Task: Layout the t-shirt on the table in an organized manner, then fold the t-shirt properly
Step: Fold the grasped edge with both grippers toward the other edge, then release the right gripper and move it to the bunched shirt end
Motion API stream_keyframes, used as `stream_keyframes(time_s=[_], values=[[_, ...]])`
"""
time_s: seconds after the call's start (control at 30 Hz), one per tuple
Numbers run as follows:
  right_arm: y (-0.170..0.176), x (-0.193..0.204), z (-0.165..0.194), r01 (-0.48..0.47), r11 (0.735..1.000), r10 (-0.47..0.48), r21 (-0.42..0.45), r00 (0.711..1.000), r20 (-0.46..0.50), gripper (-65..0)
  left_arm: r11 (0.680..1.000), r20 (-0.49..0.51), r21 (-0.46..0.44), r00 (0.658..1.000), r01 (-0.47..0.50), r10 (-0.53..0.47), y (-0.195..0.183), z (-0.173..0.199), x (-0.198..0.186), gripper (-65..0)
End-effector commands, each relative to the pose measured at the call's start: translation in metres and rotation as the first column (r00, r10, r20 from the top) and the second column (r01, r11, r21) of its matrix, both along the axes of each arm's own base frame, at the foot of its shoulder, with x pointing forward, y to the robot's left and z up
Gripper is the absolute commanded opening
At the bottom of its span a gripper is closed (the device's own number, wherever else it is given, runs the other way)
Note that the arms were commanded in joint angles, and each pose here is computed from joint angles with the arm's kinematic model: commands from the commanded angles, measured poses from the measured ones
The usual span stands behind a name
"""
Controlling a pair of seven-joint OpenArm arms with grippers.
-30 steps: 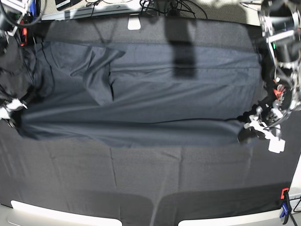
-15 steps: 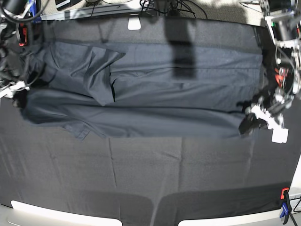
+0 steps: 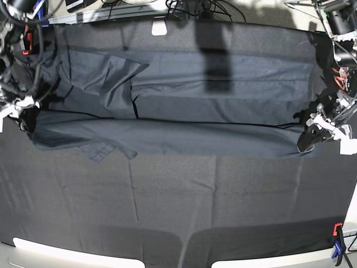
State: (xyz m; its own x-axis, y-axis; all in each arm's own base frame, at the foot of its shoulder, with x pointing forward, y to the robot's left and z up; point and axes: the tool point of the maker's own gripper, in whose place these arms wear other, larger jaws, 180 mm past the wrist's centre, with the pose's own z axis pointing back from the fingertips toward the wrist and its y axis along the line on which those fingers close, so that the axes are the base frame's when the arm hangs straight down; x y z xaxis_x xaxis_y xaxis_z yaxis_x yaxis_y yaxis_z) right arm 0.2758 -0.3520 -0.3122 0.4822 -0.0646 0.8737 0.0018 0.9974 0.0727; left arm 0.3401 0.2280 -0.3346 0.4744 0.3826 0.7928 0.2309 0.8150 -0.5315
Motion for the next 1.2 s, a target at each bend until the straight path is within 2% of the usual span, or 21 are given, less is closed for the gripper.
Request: stream_keyframes(time_s=[0.0, 0.17, 0.37, 0.47, 0.73, 0.83, 0.9, 1.03, 1.07, 1.17], values=[[-0.003, 0.005, 0.021, -0.015, 0.999, 0.017, -0.035, 0.998, 0.055, -65.0, 1.0, 0.057, 0.006, 0.998, -0.005, 0.005, 0.006, 0.018, 0.004, -65.0], [-0.005, -0.008, 0.017, -0.015, 0.998, 0.016, -0.053, 1.0, 0.022, -65.0, 0.998, 0.03, 0.051, 0.999, 0.039, -0.041, -0.002, 0.016, -0.012, -65.0], [-0.037, -0.024, 0.028, 0.08, 0.994, -0.078, -0.08, 0.997, 0.025, -65.0, 0.992, 0.015, 0.091, 0.996, 0.081, -0.083, -0.01, 0.018, -0.023, -65.0], [-0.044, -0.032, 0.026, 0.098, 0.992, -0.097, -0.086, 0.995, 0.011, -65.0, 0.989, -0.022, 0.101, 0.995, 0.104, -0.102, -0.012, 0.012, -0.027, -65.0], [-0.041, -0.048, 0.003, 0.085, 0.993, -0.095, -0.079, 0.987, -0.13, -65.0, 0.983, -0.07, 0.146, 0.992, 0.11, -0.1, -0.008, -0.002, -0.035, -65.0], [-0.036, -0.052, -0.003, 0.075, 0.996, -0.081, -0.045, 0.982, -0.173, -51.1, 0.981, -0.08, 0.159, 0.992, 0.109, -0.097, -0.007, -0.005, -0.037, -65.0], [-0.032, -0.053, -0.005, 0.069, 0.997, -0.071, -0.021, 0.98, -0.183, -44.5, 0.981, -0.084, 0.159, 0.992, 0.11, -0.098, -0.007, -0.006, -0.038, -65.0], [-0.03, -0.053, -0.004, 0.065, 0.998, -0.065, -0.007, 0.982, -0.179, -42.9, 0.981, -0.084, 0.16, 0.992, 0.11, -0.098, -0.007, -0.006, -0.038, -65.0], [-0.03, -0.053, -0.004, 0.065, 0.998, -0.065, -0.007, 0.982, -0.179, -42.9, 0.981, -0.084, 0.161, 0.992, 0.11, -0.098, -0.007, -0.006, -0.038, -61.3], [-0.029, -0.051, -0.002, 0.063, 0.998, -0.062, 0.001, 0.984, -0.169, -42.9, 0.981, -0.083, 0.161, 0.992, 0.11, -0.097, -0.007, -0.006, -0.038, -42.7]])
